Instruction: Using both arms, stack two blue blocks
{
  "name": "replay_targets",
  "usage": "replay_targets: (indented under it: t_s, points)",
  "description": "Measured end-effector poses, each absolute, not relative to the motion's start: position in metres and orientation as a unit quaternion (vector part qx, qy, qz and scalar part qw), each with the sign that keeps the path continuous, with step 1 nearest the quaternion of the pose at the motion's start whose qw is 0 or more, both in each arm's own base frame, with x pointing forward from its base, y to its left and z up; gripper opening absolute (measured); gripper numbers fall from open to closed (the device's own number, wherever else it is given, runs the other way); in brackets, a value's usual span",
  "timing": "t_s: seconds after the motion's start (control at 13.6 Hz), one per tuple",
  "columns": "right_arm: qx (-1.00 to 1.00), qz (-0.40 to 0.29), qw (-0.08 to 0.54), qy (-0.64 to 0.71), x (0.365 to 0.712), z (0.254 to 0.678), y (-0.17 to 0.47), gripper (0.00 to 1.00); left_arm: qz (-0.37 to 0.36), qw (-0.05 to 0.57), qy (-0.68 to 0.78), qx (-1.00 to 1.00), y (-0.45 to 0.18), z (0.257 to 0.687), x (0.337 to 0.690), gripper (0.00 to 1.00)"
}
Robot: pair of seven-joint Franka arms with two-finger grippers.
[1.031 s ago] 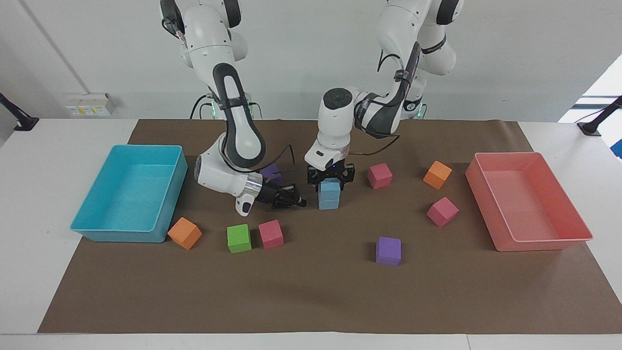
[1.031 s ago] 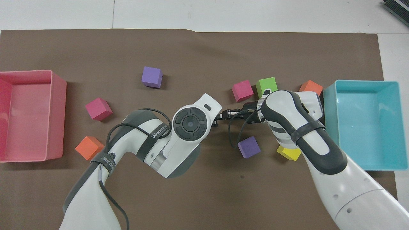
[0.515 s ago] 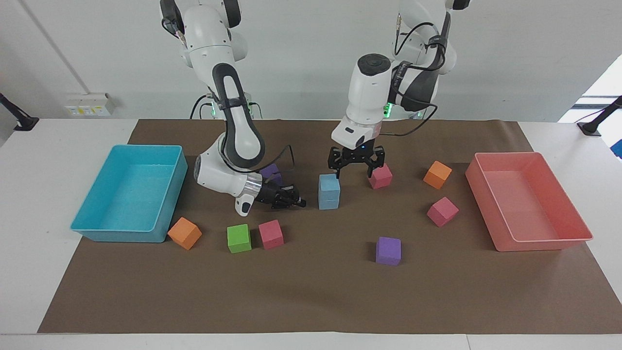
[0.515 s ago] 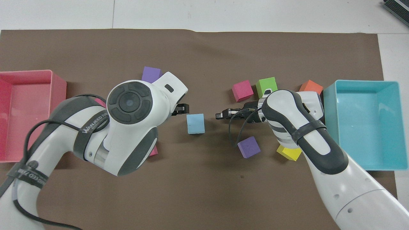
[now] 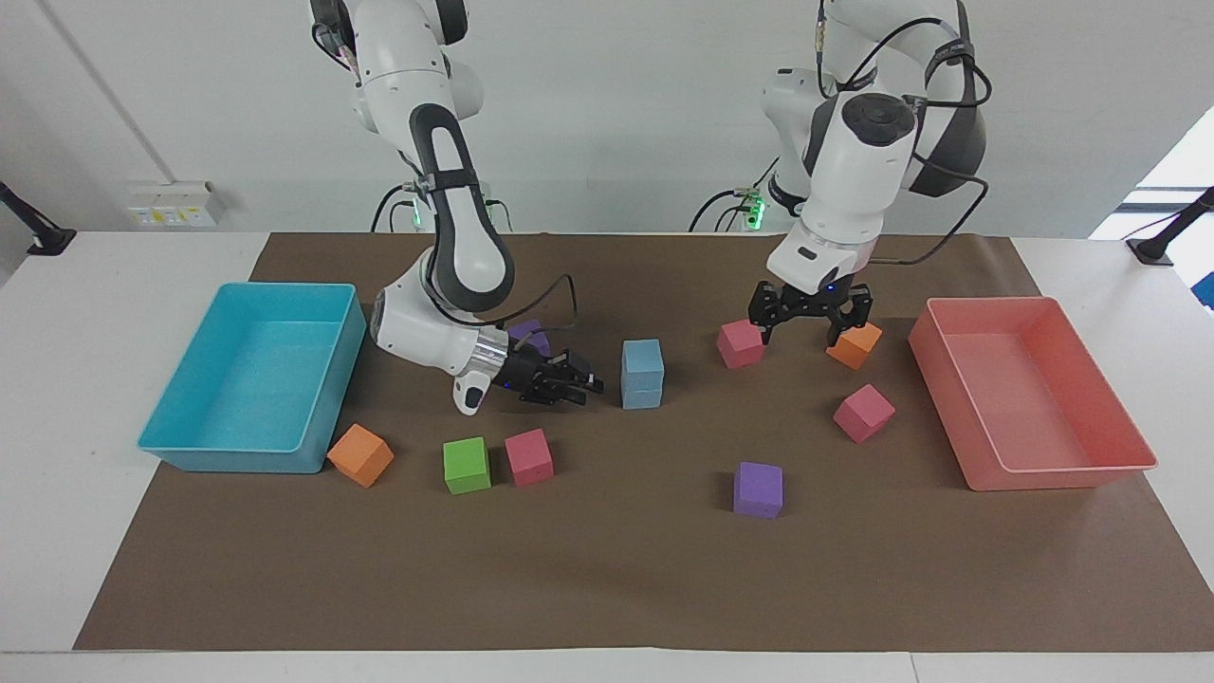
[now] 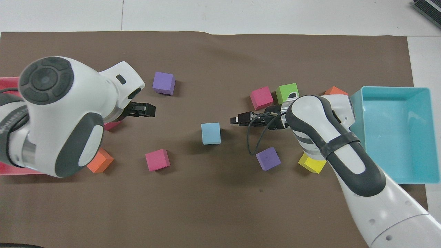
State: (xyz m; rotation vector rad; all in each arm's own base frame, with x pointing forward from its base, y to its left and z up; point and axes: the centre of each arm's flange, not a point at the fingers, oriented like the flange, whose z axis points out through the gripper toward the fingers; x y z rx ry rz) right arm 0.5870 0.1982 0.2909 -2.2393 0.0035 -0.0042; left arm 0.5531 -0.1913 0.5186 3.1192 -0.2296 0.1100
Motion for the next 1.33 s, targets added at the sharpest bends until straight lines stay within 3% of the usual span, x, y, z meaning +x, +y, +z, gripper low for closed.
replay_targets:
  t_s: [0.22,0.29,0.66,1.03,1.33]
  points:
    - [-0.915,-0.007,0.403,-0.01,0.591,0.309,0.182,0.95,0.017,0.015,-0.095,0.995,-0.144,0.553,0.547,1.0]
    - [-0.923,-0.007,0.385,-0.011,0.593,0.318,0.174,1.0,0.013,0.014,-0.102,0.995,-0.131,0.564,0.547,1.0]
    - [-0.97,-0.012,0.239,-0.028,0.598,0.378,0.156,1.0,0.016,0.012,-0.112,0.993,-0.075,0.596,0.555,1.0]
    - [-0.994,-0.04,0.094,-0.046,0.604,0.41,0.135,1.0,0.012,0.009,-0.108,0.994,-0.049,0.605,0.569,1.0]
    - [-0.998,-0.019,0.036,-0.044,0.6,0.433,0.115,1.0,0.003,0.009,-0.109,0.994,-0.051,0.601,0.572,1.0]
